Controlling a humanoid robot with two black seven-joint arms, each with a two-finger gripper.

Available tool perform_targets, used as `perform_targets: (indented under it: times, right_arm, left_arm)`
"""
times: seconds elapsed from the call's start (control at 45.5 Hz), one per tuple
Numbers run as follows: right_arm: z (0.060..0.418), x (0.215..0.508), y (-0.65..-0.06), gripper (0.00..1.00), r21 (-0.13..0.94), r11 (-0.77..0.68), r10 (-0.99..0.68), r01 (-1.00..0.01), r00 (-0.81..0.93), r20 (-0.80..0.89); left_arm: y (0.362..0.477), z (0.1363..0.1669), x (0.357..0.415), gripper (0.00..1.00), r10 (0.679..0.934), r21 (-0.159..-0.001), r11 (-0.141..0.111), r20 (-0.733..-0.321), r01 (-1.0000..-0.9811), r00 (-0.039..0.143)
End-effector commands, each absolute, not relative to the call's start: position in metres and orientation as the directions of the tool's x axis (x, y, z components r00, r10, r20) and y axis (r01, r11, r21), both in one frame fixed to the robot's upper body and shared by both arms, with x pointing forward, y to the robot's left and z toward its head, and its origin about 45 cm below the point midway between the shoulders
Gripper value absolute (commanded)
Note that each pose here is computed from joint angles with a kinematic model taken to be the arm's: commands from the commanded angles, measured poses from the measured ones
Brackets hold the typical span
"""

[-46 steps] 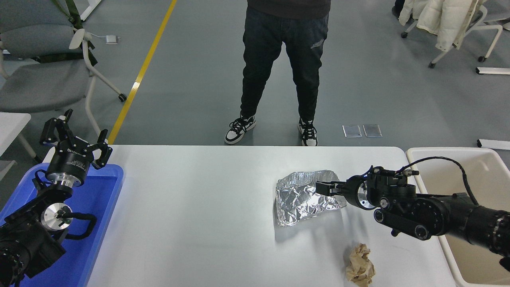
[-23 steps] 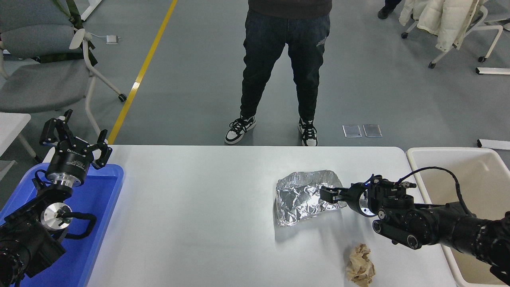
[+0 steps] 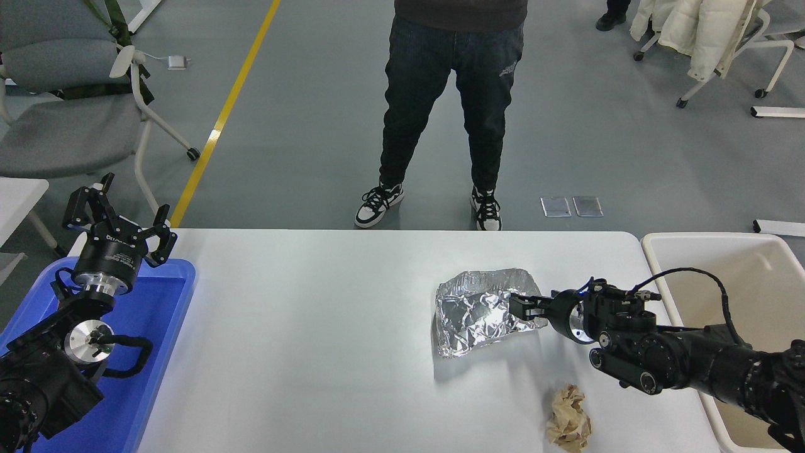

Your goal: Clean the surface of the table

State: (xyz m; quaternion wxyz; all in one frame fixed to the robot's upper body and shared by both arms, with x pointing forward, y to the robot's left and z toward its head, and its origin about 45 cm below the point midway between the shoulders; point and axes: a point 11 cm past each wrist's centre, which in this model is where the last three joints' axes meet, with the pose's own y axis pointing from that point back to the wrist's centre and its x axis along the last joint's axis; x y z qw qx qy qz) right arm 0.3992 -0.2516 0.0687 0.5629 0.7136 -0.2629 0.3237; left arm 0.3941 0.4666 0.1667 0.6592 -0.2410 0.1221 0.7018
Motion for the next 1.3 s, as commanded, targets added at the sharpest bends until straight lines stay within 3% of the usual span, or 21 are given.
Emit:
perform_targets:
  times: [0.0, 0.374, 0.615, 0.769, 0.923, 1.275]
  right_arm:
    - [0.067, 0.398, -0.252, 0.0, 0.635, -0.227, -0.027, -0.739, 0.656, 0.754]
    - [0.069, 0.398, -0.248, 0.0, 0.63, -0.246, -0.034, -0.736, 0.656, 0.754]
    - [0.081, 0.406, -0.242, 0.0, 0.625, -0.29, -0.14, -0.725, 0.678, 0.722]
    - [0.111, 0.418, -0.254, 0.0, 0.626, -0.311, -0.207, -0.715, 0.694, 0.689]
    - [0.166, 0.431, -0.258, 0.0, 0.591, -0.374, -0.271, -0.715, 0.694, 0.667]
    - [0.253, 0.421, -0.274, 0.0, 0.558, -0.454, -0.268, -0.694, 0.704, 0.658]
  left_arm:
    - [0.466, 0.167, 0.3943, 1.0, 0.866, -0.148, -0.1, -0.5, -0.984, -0.013]
    - [0.467, 0.1669, 0.3941, 1.0, 0.866, -0.147, -0.101, -0.5, -0.984, -0.014]
    - [0.467, 0.1669, 0.3941, 1.0, 0.866, -0.147, -0.101, -0.5, -0.984, -0.014]
    - [0.466, 0.167, 0.3943, 1.0, 0.866, -0.148, -0.1, -0.5, -0.984, -0.013]
    - [0.467, 0.1669, 0.3941, 1.0, 0.866, -0.147, -0.101, -0.5, -0.984, -0.014]
    - [0.466, 0.167, 0.3943, 1.0, 0.866, -0.148, -0.1, -0.5, -0.984, -0.013]
